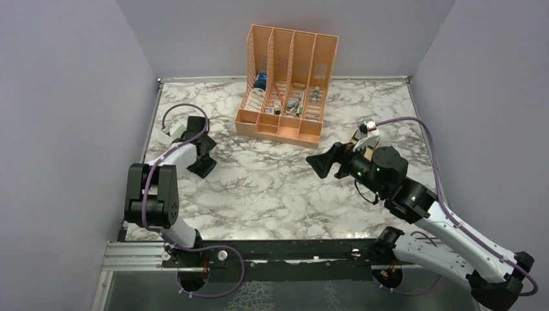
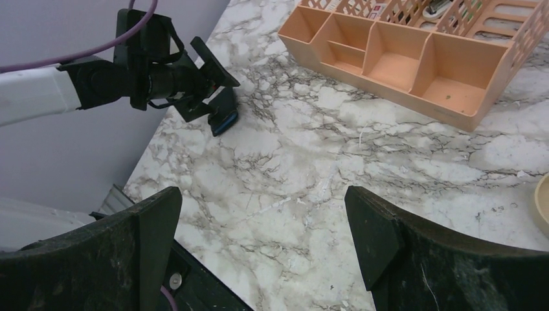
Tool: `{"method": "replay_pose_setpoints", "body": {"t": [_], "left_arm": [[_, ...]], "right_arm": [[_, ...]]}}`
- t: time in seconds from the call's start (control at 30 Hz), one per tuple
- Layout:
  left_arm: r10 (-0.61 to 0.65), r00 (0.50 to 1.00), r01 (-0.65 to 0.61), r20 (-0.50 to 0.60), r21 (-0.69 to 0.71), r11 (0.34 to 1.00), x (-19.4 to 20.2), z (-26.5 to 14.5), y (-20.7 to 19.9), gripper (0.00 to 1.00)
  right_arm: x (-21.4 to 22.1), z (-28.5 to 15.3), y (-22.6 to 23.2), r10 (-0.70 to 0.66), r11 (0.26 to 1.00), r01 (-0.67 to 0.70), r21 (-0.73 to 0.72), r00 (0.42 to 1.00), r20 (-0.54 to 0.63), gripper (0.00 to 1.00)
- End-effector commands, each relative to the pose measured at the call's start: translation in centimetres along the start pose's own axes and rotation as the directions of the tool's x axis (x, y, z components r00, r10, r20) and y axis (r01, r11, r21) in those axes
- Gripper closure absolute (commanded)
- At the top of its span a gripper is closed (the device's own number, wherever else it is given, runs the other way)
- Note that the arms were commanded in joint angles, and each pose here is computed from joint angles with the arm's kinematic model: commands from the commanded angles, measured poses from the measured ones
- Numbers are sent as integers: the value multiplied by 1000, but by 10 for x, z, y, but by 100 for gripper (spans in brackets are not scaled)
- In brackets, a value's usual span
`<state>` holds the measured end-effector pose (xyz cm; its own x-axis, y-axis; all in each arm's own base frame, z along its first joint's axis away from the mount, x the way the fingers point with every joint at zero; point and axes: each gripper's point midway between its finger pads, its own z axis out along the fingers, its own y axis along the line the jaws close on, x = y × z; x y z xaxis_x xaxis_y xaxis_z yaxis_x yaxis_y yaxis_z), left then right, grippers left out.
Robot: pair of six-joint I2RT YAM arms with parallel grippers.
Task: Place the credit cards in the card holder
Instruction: Move the card holder to the center of the board.
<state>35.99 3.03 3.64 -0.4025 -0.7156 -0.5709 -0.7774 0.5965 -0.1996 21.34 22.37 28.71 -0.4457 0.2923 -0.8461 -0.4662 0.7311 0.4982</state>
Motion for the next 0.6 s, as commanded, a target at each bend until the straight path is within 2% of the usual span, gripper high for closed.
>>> {"method": "replay_pose_setpoints", "body": {"t": [0.0, 0.13, 0.3, 0.47, 0.57], "left_arm": [[-5, 974, 19, -229, 61, 998, 82, -20, -12, 12], [45, 970, -19, -238, 109, 994, 94, -37, -27, 14], [10, 984, 9, -177, 105, 994, 78, -55, -27, 18], [26, 999, -25, -29, 18, 1000, 46, -64, -4, 24], [34, 999, -33, 25, -25, 999, 37, -66, 10, 32]], "right_arm": [[1, -4, -9, -11, 999, 10, 36, 1000, 17, 0], [-3, -8, -13, -19, 998, 18, 65, 1000, 20, 0], [-7, -12, -14, -16, 997, 13, 71, 999, 41, 0], [-4, -11, -14, -12, 998, 10, 65, 999, 34, 1], [-2, -9, -14, -10, 998, 8, 63, 1000, 24, 2]]}}
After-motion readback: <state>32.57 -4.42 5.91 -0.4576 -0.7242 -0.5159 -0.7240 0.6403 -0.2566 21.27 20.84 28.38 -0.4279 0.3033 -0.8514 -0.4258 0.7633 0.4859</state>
